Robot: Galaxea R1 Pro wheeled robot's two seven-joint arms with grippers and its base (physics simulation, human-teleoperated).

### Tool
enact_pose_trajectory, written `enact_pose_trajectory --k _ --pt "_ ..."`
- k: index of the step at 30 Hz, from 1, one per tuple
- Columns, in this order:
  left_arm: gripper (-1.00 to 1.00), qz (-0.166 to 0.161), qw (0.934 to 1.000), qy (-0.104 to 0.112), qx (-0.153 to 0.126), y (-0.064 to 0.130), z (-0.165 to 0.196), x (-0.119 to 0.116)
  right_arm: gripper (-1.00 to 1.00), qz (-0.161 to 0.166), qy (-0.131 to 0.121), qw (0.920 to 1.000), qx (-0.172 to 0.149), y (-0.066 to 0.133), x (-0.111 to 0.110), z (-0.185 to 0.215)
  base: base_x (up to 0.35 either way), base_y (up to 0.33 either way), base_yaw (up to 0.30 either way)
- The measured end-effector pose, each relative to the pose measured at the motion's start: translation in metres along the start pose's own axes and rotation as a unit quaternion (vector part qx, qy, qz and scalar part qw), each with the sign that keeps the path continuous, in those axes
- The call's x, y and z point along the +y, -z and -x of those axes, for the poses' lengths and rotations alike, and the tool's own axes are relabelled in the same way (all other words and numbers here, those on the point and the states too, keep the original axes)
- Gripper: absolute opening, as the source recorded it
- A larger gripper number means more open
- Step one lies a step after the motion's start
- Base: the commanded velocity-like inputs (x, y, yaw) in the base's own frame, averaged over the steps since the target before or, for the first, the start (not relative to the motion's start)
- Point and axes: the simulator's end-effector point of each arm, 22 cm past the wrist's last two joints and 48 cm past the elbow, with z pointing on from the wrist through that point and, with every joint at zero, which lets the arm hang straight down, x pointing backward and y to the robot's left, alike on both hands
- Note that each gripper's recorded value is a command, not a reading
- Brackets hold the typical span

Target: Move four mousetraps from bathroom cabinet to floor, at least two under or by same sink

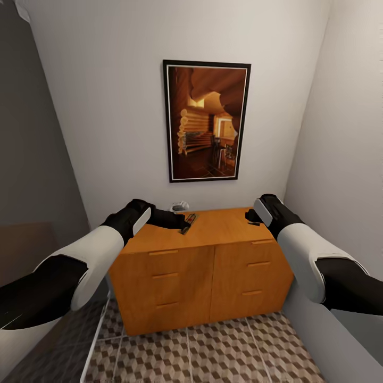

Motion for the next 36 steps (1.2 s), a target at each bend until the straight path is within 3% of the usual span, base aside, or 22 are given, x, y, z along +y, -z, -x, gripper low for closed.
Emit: enact_pose_trajectory --k 22,31,36 --pt "-1.00 0.005 0.9999 -0.010 -0.008 0.013 0.009 -0.010 -1.00 0.008 0.002 0.9998 -0.015 0.019 0.002 0.012 -0.300 -0.037 0.000" --pt "-1.00 0.011 0.9999 0.003 0.004 0.011 -0.003 -0.004 -1.00 0.006 0.007 0.9999 -0.006 0.013 -0.001 -0.003 -0.306 -0.073 0.076" --pt "-1.00 0.046 0.9983 0.025 0.026 0.008 -0.025 0.018 -1.00 0.001 0.015 0.9996 0.024 0.000 -0.003 -0.038 -0.306 -0.073 0.199"
